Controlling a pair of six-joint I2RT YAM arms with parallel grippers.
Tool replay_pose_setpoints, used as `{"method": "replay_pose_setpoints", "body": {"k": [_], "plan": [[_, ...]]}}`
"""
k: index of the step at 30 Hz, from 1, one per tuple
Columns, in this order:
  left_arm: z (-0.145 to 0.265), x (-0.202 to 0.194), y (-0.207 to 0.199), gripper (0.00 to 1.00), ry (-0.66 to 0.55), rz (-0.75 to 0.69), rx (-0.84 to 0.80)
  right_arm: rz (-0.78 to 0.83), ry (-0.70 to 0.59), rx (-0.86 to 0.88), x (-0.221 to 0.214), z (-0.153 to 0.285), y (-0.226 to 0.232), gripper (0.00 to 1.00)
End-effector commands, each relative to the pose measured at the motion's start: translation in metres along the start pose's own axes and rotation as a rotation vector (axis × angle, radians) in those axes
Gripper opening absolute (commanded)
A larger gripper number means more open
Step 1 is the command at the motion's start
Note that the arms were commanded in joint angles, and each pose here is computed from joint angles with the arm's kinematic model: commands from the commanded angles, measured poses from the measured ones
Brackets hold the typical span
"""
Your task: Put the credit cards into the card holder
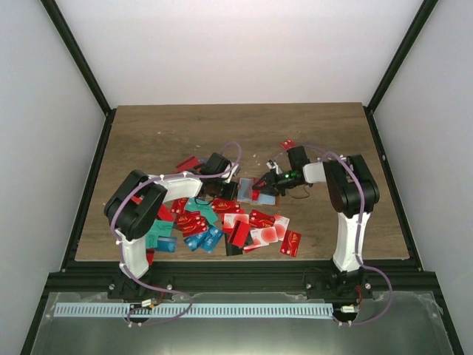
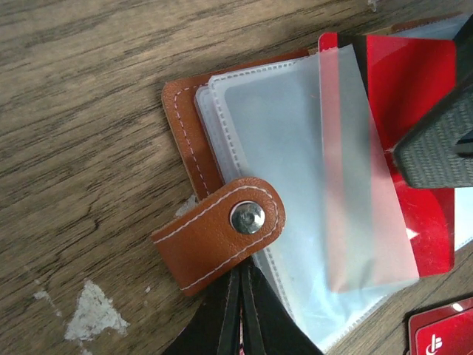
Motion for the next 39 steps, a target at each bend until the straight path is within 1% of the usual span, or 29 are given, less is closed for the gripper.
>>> {"method": "replay_pose_setpoints", "body": {"k": [1,3,5,11,16,18,22,24,27,33,39], "plan": [[-0.002,0.001,0.000,0.05,0.008,-0.005,-0.004,0.020,-0.057,-0.110,-0.001,0.007,0.014,0.26],[-0.002,0.002,-0.001,0.05,0.006,0.002,-0.006,0.005,-0.082,-0.133,-0.004,0.010,0.015,0.31],[-0.002,0.002,0.000,0.04,0.003,0.006,-0.006,-0.003,-0.107,-0.160,-0.008,0.014,0.016,0.33],[-0.003,0.002,-0.001,0.04,0.003,0.009,-0.015,-0.030,-0.146,-0.185,-0.017,0.018,0.016,0.35],[-0.003,0.002,-0.001,0.04,0.003,0.009,-0.019,-0.063,-0.169,-0.203,-0.022,0.017,0.014,0.34],[-0.003,0.002,-0.002,0.04,0.003,0.010,-0.021,-0.065,-0.180,-0.210,-0.024,0.018,0.017,0.32],[-0.003,0.003,-0.002,0.04,0.003,0.009,-0.022,-0.072,-0.206,-0.222,-0.028,0.019,0.021,0.21],[-0.003,0.003,-0.002,0.04,0.001,0.008,-0.021,-0.075,-0.207,-0.221,-0.029,0.019,0.019,0.14],[-0.004,0.005,-0.002,0.04,-0.002,0.003,-0.017,-0.064,-0.180,-0.231,-0.025,0.015,0.015,0.01],[-0.007,0.008,0.001,0.04,-0.002,-0.003,0.009,-0.022,-0.077,-0.205,-0.018,0.005,0.008,0.01],[-0.009,0.009,0.004,0.04,0.000,-0.012,0.029,0.011,-0.010,-0.184,-0.022,0.000,0.003,0.01]]}}
Point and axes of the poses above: each gripper's point midway between its finger pads, its own z axis back along the fingers, its own y axis along the line the jaws close on, x = y × z, the point moved 9 cm from there along z, back along the fingers, and after that the axes turned 1 degree about z, right-handed, at the moved point
